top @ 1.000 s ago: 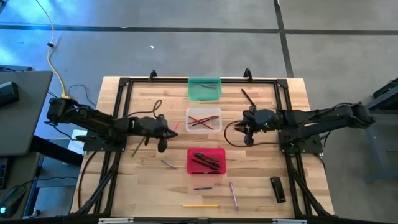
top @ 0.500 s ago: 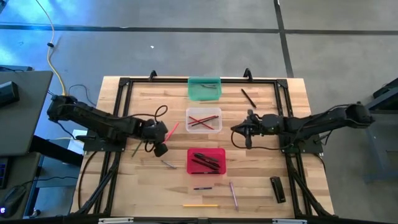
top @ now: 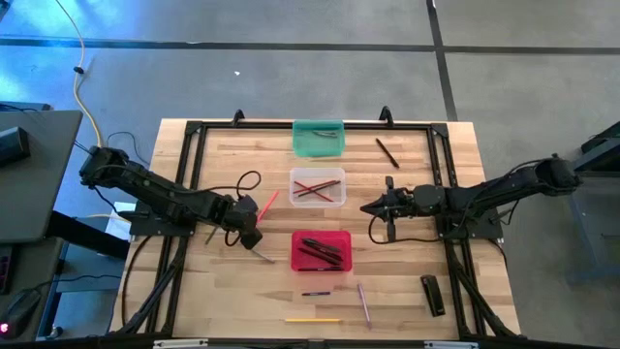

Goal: Sort crayons/erasers/pens/pencils in bins
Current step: Put the pink pencil into the transparent bin

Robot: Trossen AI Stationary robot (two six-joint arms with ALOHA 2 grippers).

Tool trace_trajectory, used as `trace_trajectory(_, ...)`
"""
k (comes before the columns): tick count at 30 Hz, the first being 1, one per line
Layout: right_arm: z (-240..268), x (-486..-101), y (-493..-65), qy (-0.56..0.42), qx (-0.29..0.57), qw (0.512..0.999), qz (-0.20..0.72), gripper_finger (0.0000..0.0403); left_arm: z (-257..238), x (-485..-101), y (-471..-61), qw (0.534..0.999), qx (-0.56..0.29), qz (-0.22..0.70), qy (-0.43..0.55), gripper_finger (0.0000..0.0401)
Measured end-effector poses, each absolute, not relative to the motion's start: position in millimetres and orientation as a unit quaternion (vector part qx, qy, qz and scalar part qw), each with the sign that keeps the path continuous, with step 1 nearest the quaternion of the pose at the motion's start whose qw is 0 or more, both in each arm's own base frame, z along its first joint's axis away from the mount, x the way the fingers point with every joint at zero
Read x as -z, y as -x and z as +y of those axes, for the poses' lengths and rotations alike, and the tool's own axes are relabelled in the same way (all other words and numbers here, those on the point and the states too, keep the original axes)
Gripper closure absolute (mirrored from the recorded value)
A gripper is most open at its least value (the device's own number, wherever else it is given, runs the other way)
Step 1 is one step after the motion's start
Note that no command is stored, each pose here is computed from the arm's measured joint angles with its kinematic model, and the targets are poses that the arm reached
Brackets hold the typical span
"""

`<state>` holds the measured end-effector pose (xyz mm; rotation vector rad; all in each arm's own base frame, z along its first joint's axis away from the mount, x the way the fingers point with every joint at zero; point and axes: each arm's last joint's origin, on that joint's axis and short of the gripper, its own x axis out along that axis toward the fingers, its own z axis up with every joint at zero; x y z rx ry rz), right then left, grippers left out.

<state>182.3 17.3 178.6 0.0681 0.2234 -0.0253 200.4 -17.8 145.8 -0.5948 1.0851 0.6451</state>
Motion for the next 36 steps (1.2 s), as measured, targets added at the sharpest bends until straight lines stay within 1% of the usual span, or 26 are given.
trace_trajectory(5, 19, -179, -182, -0.032, 0.007, 0.994, 0.108, 0.0402, -20, -138, -205, 0.76, -0.293, 0.511, 0.275, 0.025)
trace_trajectory(9, 19, -180, -182, -0.029, 0.006, 0.994, 0.104, 0.0402, -21, -129, -205, 0.744, -0.306, 0.527, 0.274, 0.026)
trace_trajectory(13, 19, -180, -182, -0.029, 0.006, 0.994, 0.104, 0.0402, -21, -126, -206, 0.739, -0.313, 0.531, 0.272, 0.0273)
trace_trajectory(17, 19, -180, -182, -0.029, 0.006, 0.994, 0.104, 0.0402, -20, -125, -205, 0.736, -0.318, 0.535, 0.268, 0.0297)
trace_trajectory(23, 19, -180, -182, -0.025, 0.006, 0.994, 0.104, 0.0402, -19, -121, -201, 0.734, -0.326, 0.537, 0.257, 0.0358)
trace_trajectory(27, 19, -180, -182, -0.025, 0.006, 0.994, 0.104, 0.0402, -19, -118, -198, 0.735, -0.329, 0.536, 0.252, 0.0388)
trace_trajectory(30, 19, -180, -182, -0.022, 0.005, 0.994, 0.104, 0.0402, -21, -119, -196, 0.74, -0.334, 0.529, 0.247, 0.0397)
trace_trajectory(36, 19, -180, -182, -0.021, 0.005, 0.994, 0.104, 0.0402, -25, -125, -187, 0.741, -0.356, 0.514, 0.245, 0.04)
